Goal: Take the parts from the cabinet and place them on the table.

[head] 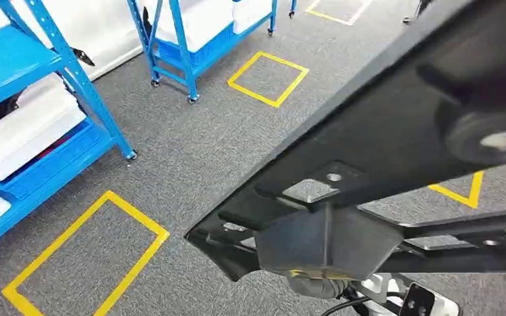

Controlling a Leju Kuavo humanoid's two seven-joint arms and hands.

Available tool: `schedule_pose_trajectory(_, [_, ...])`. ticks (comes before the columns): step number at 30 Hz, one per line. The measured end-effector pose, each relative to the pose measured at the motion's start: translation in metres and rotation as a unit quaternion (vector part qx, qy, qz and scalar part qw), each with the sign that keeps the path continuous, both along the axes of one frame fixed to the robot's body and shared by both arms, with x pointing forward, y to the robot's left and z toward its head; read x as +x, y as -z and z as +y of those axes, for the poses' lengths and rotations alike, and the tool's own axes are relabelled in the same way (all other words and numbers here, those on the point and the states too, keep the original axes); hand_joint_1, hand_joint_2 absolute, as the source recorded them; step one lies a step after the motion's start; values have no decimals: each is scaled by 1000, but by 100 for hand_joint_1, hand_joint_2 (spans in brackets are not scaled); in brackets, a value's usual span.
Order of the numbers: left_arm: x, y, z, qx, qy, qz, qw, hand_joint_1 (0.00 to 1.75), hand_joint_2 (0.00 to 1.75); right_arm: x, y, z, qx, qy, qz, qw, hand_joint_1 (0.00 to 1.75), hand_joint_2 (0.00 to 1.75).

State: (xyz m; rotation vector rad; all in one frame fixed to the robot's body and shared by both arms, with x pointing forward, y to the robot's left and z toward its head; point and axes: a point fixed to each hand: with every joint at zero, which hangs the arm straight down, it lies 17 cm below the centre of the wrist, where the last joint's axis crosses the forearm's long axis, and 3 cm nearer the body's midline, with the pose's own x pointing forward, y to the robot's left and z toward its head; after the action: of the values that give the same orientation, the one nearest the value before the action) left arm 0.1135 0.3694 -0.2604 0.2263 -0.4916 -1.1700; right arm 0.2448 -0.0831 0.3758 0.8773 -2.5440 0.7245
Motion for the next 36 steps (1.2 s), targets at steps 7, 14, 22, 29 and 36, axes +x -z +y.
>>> schedule_pose_trajectory(7, [-2, 0, 3, 5, -1, 0, 1000, 0, 175, 3, -2, -5, 6, 7, 2, 1000, 169, 175])
schedule_pose_trajectory(14, [5, -3, 16, 18, 9, -9, 1000, 0, 175, 8, -9, -16, 21, 30, -2, 999, 169, 175])
schedule_pose_trajectory(22, [-1, -2, 33, 48, 13, -2, 999, 0, 175, 13, -4, -19, 22, 60, 1, 998, 169, 175])
schedule_pose_trajectory(29, [1, -3, 34, 51, 15, -3, 999, 0, 175, 13, -3, -19, 21, 61, 3, 998, 169, 175])
schedule_pose_trajectory(36, [0, -3, 36, 52, 15, -2, 999, 0, 175, 13, 0, -19, 18, 61, 5, 998, 169, 175])
